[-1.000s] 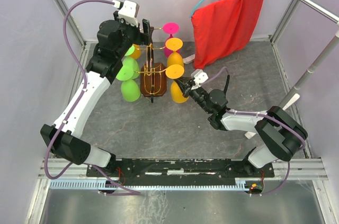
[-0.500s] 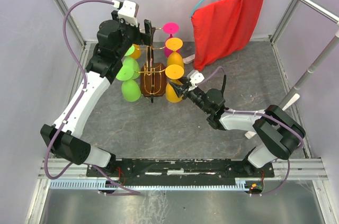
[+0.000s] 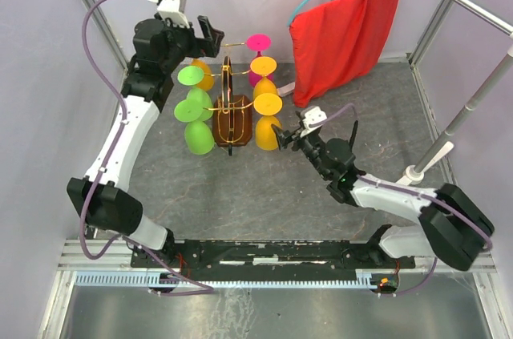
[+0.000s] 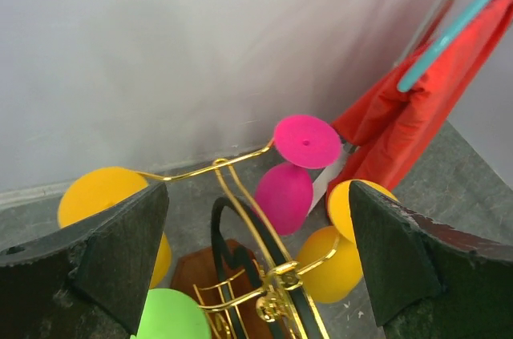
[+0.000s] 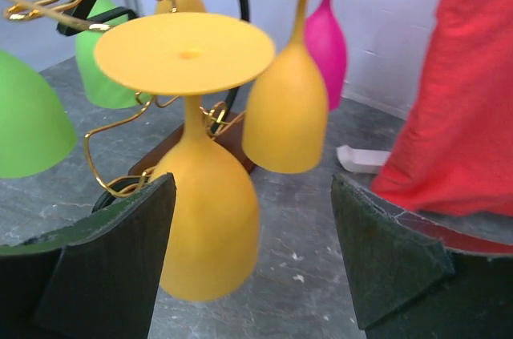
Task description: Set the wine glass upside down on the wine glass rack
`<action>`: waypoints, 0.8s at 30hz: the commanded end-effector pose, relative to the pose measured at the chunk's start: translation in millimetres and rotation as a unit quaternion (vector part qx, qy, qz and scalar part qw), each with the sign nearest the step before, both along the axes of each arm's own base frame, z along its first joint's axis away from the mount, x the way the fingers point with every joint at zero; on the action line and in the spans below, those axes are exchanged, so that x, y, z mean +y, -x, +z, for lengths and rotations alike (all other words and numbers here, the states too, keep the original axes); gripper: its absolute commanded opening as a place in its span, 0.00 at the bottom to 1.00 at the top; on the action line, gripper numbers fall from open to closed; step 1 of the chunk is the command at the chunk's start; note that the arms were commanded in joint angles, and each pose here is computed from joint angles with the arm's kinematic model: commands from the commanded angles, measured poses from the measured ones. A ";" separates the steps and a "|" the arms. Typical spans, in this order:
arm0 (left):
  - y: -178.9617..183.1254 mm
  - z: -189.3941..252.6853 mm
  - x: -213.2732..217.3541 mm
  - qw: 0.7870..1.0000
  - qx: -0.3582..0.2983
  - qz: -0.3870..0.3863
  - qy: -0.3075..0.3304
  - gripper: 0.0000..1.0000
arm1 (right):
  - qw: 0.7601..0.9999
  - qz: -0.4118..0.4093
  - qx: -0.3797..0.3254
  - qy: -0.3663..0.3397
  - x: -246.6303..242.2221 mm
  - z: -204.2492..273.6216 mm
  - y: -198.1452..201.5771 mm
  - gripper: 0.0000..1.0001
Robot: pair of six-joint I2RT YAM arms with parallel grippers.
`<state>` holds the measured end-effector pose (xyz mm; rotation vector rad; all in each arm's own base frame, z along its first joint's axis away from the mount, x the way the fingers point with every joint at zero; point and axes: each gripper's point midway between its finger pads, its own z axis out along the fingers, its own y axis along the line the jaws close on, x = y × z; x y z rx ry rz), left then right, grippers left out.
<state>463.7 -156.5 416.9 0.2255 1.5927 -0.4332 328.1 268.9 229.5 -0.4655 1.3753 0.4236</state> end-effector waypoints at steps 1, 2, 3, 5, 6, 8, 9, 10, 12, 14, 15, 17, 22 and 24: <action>-14.8 20.1 28.7 0.996 0.003 -0.007 0.085 0.99 | 0.998 -0.060 0.026 0.020 -30.9 6.7 3.0 0.85; -19.9 15.0 37.9 0.994 0.015 -0.005 0.104 0.99 | 0.997 -0.070 0.038 0.023 -35.8 6.8 3.5 0.85; -24.6 10.9 49.9 0.993 0.022 0.001 0.116 0.99 | 0.995 -0.079 0.050 0.025 -40.1 7.7 4.4 0.86; -31.5 1.1 70.7 0.991 0.030 0.016 0.129 0.99 | 0.993 -0.092 0.069 0.028 -47.2 9.4 6.2 0.86; -34.1 -2.9 79.1 0.991 0.030 0.025 0.128 0.99 | 0.992 -0.095 0.075 0.030 -49.5 10.6 7.2 0.86; -38.8 -13.4 96.9 0.991 0.030 0.055 0.119 0.99 | 0.989 -0.110 0.092 0.034 -56.3 10.8 7.8 0.87; -40.7 -17.3 106.6 0.991 0.028 0.074 0.112 0.99 | 0.986 -0.124 0.105 0.039 -61.5 10.1 7.0 0.87; -42.3 -22.5 115.4 0.990 0.029 0.093 0.106 0.99 | 0.983 -0.140 0.114 0.040 -67.0 10.6 5.2 0.88; -44.6 -33.1 133.3 0.987 0.034 0.126 0.094 0.99 | 0.978 -0.158 0.129 0.046 -73.9 13.8 0.9 0.90; -46.9 -47.9 149.6 0.983 0.054 0.153 0.091 0.99 | 0.972 -0.172 0.151 0.057 -80.2 14.9 -6.1 0.91; -47.8 -56.0 155.6 0.980 0.067 0.165 0.090 0.99 | 0.968 -0.180 0.164 0.064 -84.5 16.0 -10.5 0.91; -48.3 -71.4 165.5 0.974 0.089 0.189 0.090 0.99 | 0.958 -0.201 0.190 0.072 -95.0 18.0 -21.3 0.91; -43.0 -89.2 175.2 0.967 0.103 0.218 0.083 0.99 | 0.940 -0.247 0.235 0.030 -134.2 26.9 -53.1 0.91; -40.1 -88.0 178.2 0.965 0.097 0.227 0.083 0.99 | 0.935 -0.261 0.241 0.025 -146.4 28.0 -61.9 0.91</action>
